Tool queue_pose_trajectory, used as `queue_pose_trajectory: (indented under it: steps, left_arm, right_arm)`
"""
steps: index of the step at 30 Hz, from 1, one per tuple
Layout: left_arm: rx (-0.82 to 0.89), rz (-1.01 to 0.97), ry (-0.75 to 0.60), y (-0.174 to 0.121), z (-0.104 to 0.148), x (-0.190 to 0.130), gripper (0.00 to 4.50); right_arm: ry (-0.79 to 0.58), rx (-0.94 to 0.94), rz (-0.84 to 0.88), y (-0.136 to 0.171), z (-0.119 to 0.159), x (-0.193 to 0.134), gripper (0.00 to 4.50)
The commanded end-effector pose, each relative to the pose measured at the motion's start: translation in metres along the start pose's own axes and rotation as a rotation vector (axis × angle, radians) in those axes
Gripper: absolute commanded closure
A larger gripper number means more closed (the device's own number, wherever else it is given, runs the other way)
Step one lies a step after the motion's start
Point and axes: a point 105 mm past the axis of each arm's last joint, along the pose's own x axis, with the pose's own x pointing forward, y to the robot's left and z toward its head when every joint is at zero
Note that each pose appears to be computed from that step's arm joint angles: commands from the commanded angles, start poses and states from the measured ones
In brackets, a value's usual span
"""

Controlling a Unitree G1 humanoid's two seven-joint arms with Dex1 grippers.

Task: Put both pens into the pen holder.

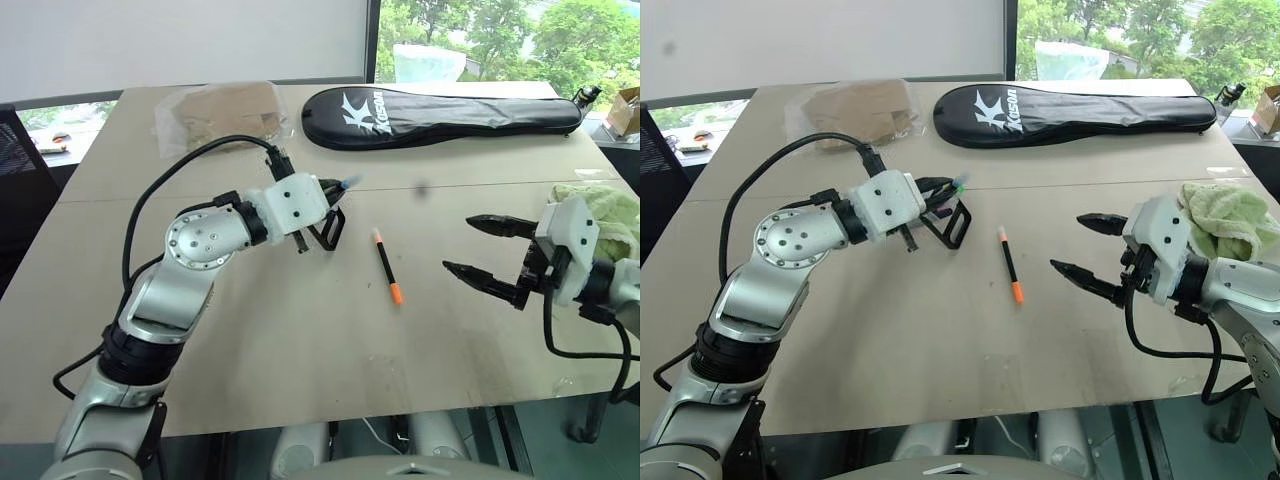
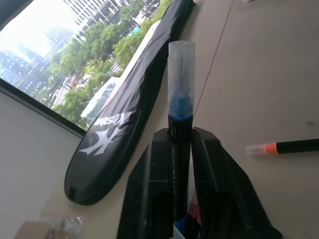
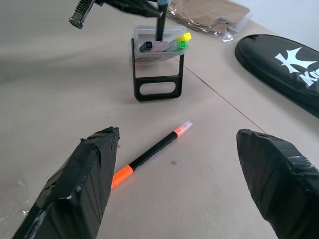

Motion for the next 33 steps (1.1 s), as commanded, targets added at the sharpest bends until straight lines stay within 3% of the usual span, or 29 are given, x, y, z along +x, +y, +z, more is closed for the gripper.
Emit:
queue_pose_trajectory:
  steps: [1, 3, 6, 8, 11, 17, 19, 22, 27, 28, 33]
  left_arm:
    - [-0.036, 0.062, -0.021, 0.017, 0.007, -0.007, 2.28]
    - [-0.099, 0.062, -0.058, 0.016, 0.012, -0.009, 1.73]
    - [-0.331, 0.022, -0.158, 0.008, 0.023, -0.016, 0.29]
    - [-0.458, 0.009, -0.190, 0.005, 0.023, -0.023, 0.29]
    - [-0.695, -0.184, -0.181, -0.027, 0.015, -0.054, 0.29]
    - [-0.754, -0.223, -0.037, -0.051, 0.011, -0.055, 0.29]
    - [-0.789, -0.211, 0.062, -0.059, 0.007, -0.049, 0.29]
    - [-0.943, -0.345, 0.282, -0.071, -0.003, -0.039, 0.29]
    - [-1.063, -0.459, 0.335, -0.062, 0.006, -0.007, 0.29]
    - [-1.074, -0.469, 0.357, -0.062, 0.005, -0.001, 0.26]
    - [-1.085, -0.477, 0.462, -0.074, 0.007, 0.030, 0.26]
  right_arm:
    - [0.005, 0.020, -0.002, 0.004, 0.003, 0.008, 0.45]
    - [0.046, 0.062, -0.023, 0.003, -0.007, 0.018, 0.45]
    - [0.103, 0.156, -0.071, 0.005, -0.022, 0.043, 0.45]
    - [0.135, 0.174, -0.082, 0.007, -0.028, 0.053, 0.45]
    - [0.197, 0.292, -0.082, 0.015, -0.041, 0.084, 0.45]
    - [0.210, 0.282, -0.034, 0.023, -0.044, 0.095, 0.45]
    - [0.158, 0.222, 0.018, 0.028, -0.038, 0.089, 0.45]
    - [0.050, 0.136, 0.076, 0.032, -0.024, 0.069, 0.45]
    - [0.002, 0.126, 0.047, 0.019, -0.018, 0.032, 0.45]
    - [0.003, 0.125, 0.036, 0.017, -0.017, 0.028, 0.23]
    - [0.062, 0.082, -0.038, 0.013, -0.025, 0.008, 0.23]
